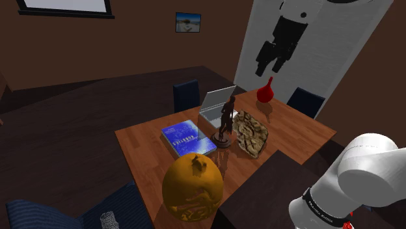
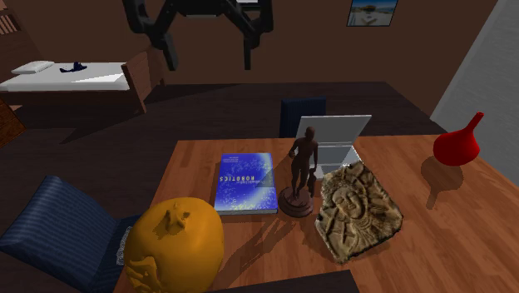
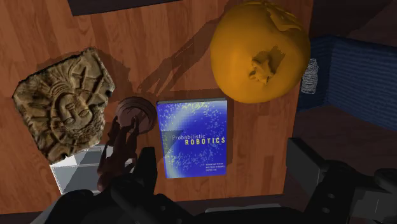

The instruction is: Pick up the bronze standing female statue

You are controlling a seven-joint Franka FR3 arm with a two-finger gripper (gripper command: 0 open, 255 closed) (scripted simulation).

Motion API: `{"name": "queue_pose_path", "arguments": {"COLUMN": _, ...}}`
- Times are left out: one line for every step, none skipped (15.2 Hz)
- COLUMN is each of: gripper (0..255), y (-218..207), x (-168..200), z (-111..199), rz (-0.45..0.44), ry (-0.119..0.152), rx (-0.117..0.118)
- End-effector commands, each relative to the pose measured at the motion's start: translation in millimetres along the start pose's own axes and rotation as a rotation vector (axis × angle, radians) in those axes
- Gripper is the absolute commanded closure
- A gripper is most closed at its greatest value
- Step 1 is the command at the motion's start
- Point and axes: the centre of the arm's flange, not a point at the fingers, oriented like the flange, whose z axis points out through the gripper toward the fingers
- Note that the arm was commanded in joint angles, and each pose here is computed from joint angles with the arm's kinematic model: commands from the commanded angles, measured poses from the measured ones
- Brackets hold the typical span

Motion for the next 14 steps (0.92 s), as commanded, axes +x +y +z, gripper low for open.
{"name": "queue_pose_path", "arguments": {"gripper": 0, "y": 0, "x": 0, "z": 0, "rz": 0.000, "ry": 0.000, "rx": 0.000}}
{"name": "queue_pose_path", "arguments": {"gripper": 0, "y": 1, "x": 7, "z": 11, "rz": 0.028, "ry": 0.003, "rx": -0.002}}
{"name": "queue_pose_path", "arguments": {"gripper": 0, "y": 1, "x": 14, "z": 21, "rz": 0.056, "ry": 0.007, "rx": -0.003}}
{"name": "queue_pose_path", "arguments": {"gripper": 0, "y": 2, "x": 21, "z": 32, "rz": 0.084, "ry": 0.010, "rx": -0.005}}
{"name": "queue_pose_path", "arguments": {"gripper": 0, "y": 4, "x": 29, "z": 43, "rz": 0.112, "ry": 0.013, "rx": -0.006}}
{"name": "queue_pose_path", "arguments": {"gripper": 0, "y": 5, "x": 36, "z": 53, "rz": 0.140, "ry": 0.017, "rx": -0.008}}
{"name": "queue_pose_path", "arguments": {"gripper": 0, "y": 7, "x": 43, "z": 64, "rz": 0.168, "ry": 0.020, "rx": -0.009}}
{"name": "queue_pose_path", "arguments": {"gripper": 0, "y": 9, "x": 50, "z": 74, "rz": 0.196, "ry": 0.024, "rx": -0.011}}
{"name": "queue_pose_path", "arguments": {"gripper": 0, "y": 11, "x": 57, "z": 85, "rz": 0.224, "ry": 0.027, "rx": -0.012}}
{"name": "queue_pose_path", "arguments": {"gripper": 0, "y": 13, "x": 64, "z": 95, "rz": 0.252, "ry": 0.030, "rx": -0.014}}
{"name": "queue_pose_path", "arguments": {"gripper": 0, "y": 16, "x": 71, "z": 106, "rz": 0.280, "ry": 0.034, "rx": -0.015}}
{"name": "queue_pose_path", "arguments": {"gripper": 0, "y": 19, "x": 79, "z": 116, "rz": 0.308, "ry": 0.037, "rx": -0.017}}
{"name": "queue_pose_path", "arguments": {"gripper": 0, "y": 22, "x": 86, "z": 127, "rz": 0.336, "ry": 0.040, "rx": -0.018}}
{"name": "queue_pose_path", "arguments": {"gripper": 0, "y": 25, "x": 92, "z": 137, "rz": 0.364, "ry": 0.044, "rx": -0.020}}
